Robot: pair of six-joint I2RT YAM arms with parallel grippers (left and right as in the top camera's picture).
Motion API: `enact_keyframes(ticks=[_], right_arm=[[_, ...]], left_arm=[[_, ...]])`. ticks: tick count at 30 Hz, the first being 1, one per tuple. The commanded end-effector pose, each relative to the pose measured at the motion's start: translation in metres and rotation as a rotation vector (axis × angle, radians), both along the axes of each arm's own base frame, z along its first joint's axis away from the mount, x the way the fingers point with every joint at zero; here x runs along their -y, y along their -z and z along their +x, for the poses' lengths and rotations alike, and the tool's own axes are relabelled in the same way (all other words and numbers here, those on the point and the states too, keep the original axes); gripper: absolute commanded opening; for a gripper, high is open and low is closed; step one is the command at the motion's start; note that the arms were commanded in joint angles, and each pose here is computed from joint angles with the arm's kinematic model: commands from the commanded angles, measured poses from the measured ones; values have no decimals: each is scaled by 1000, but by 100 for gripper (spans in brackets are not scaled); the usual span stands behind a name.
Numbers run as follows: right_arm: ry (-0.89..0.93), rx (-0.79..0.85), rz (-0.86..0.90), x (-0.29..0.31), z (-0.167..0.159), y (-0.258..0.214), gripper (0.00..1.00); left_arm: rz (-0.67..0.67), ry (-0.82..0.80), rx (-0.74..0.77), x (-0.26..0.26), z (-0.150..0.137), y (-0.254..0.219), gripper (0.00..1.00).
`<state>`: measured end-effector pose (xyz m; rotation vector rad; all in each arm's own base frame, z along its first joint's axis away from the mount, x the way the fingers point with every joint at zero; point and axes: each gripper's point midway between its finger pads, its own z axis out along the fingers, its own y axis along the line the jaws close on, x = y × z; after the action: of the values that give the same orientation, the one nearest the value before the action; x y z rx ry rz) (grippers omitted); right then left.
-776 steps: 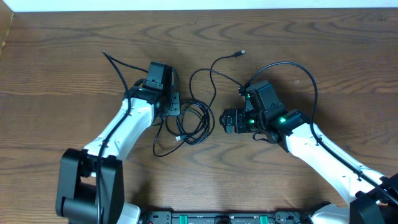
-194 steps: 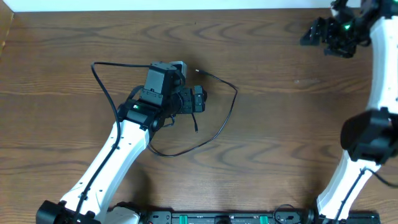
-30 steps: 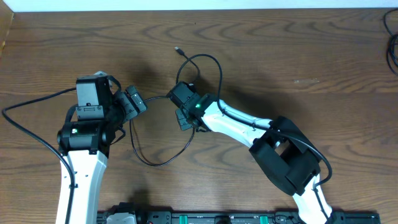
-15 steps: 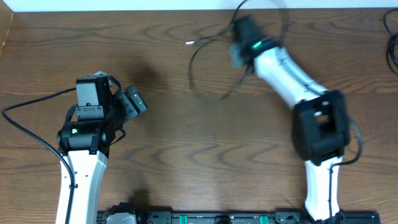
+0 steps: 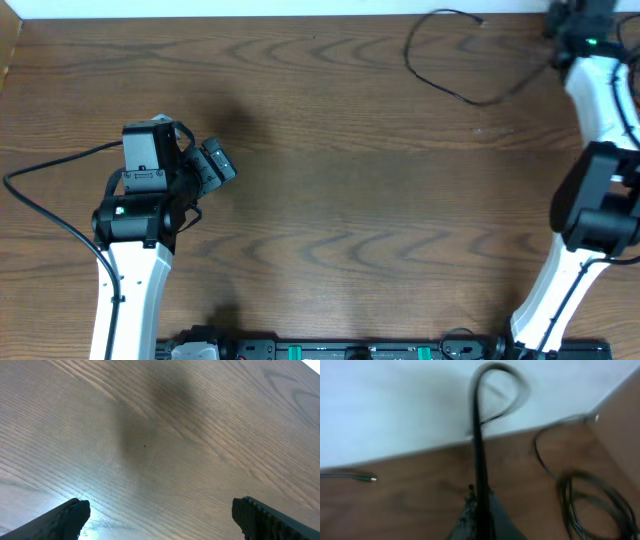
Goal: Untangle cables
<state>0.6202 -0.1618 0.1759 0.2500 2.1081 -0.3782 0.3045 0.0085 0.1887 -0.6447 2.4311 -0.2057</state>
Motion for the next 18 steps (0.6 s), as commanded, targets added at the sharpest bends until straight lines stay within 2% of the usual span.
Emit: enact_keyframes(ticks=[1, 2, 4, 5, 8, 10, 13, 15, 18], right_arm=[[-106, -88, 126, -20, 4, 55, 28], [-116, -94, 135, -22, 4, 58, 48], [-138, -86, 142, -29, 7, 57, 71], [-145, -81, 142, -33, 8, 56, 79], [-226, -73, 171, -60, 13, 53, 89], [-307, -90, 218, -87, 13, 57, 99], [-473, -139, 330, -143, 5, 65, 99], [-585, -178, 405, -184, -5, 69, 95], [-671, -254, 443, -229, -22, 79, 93]], left_arm=[[8, -16, 7, -4, 0, -3, 98], [8, -16, 7, -4, 0, -3, 98], [8, -16, 7, -4, 0, -3, 98], [8, -16, 7, -4, 0, -3, 98], [8, -16, 7, -4, 0, -3, 98], [8, -16, 7, -4, 0, -3, 98], [8, -16, 7, -4, 0, -3, 98], [8, -16, 7, -4, 0, -3, 98], [8, -16, 7, -4, 0, -3, 98]])
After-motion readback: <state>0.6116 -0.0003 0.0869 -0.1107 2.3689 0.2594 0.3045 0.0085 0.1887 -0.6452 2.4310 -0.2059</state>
